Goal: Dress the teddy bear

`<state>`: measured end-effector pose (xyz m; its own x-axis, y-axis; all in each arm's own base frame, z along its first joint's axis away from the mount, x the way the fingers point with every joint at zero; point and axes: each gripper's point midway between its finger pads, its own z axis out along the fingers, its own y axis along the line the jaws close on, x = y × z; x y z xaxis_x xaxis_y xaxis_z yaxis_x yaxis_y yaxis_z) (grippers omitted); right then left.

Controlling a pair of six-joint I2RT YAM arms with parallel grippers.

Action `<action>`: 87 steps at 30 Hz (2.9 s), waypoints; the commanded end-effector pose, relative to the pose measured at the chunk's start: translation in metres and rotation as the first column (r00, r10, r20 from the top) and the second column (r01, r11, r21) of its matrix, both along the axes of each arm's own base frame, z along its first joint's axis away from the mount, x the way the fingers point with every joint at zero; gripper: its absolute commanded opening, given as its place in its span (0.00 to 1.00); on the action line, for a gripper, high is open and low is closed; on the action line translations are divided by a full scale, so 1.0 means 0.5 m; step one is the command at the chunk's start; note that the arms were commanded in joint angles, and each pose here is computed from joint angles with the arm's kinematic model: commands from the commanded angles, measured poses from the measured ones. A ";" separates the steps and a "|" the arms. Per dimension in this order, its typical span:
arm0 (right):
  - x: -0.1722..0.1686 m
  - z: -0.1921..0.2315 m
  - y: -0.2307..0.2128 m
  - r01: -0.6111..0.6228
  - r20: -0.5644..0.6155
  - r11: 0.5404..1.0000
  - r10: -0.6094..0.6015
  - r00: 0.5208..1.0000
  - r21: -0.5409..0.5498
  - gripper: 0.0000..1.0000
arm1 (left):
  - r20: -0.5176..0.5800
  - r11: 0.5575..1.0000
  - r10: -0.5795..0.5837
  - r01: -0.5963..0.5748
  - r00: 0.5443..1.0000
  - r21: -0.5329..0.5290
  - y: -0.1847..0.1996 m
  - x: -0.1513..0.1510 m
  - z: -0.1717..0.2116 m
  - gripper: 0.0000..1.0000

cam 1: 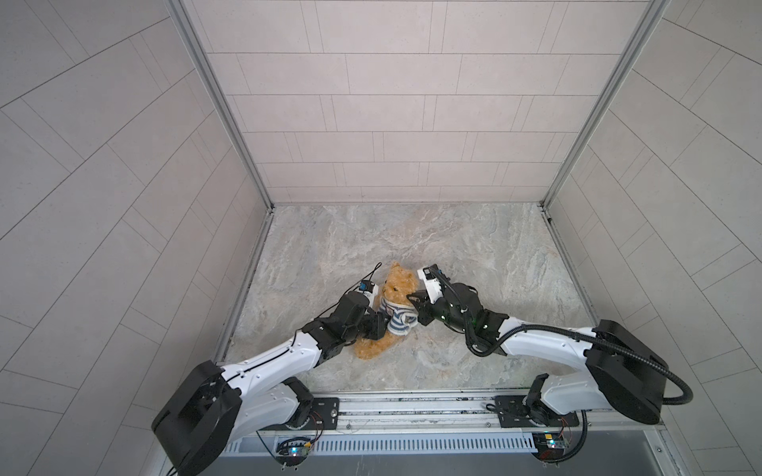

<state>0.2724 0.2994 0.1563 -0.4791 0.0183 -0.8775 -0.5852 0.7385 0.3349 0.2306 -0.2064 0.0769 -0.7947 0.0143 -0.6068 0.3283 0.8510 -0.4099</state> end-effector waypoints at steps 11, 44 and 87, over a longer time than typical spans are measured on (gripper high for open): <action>-0.028 0.051 -0.058 0.216 0.152 0.976 -0.216 0.964 0.021 0.00 | 0.060 0.999 0.024 -0.026 0.998 0.041 0.018 0.009 0.055 0.65; -0.073 0.073 -0.074 0.290 0.227 0.953 -0.302 0.926 0.083 0.00 | -0.028 0.919 -0.113 0.094 0.993 -0.383 -0.130 -0.141 0.124 0.56; -0.087 0.060 -0.158 0.370 0.246 0.929 -0.364 0.898 0.023 0.00 | -0.161 0.981 -0.079 0.047 0.984 -0.191 -0.032 -0.172 -0.030 0.00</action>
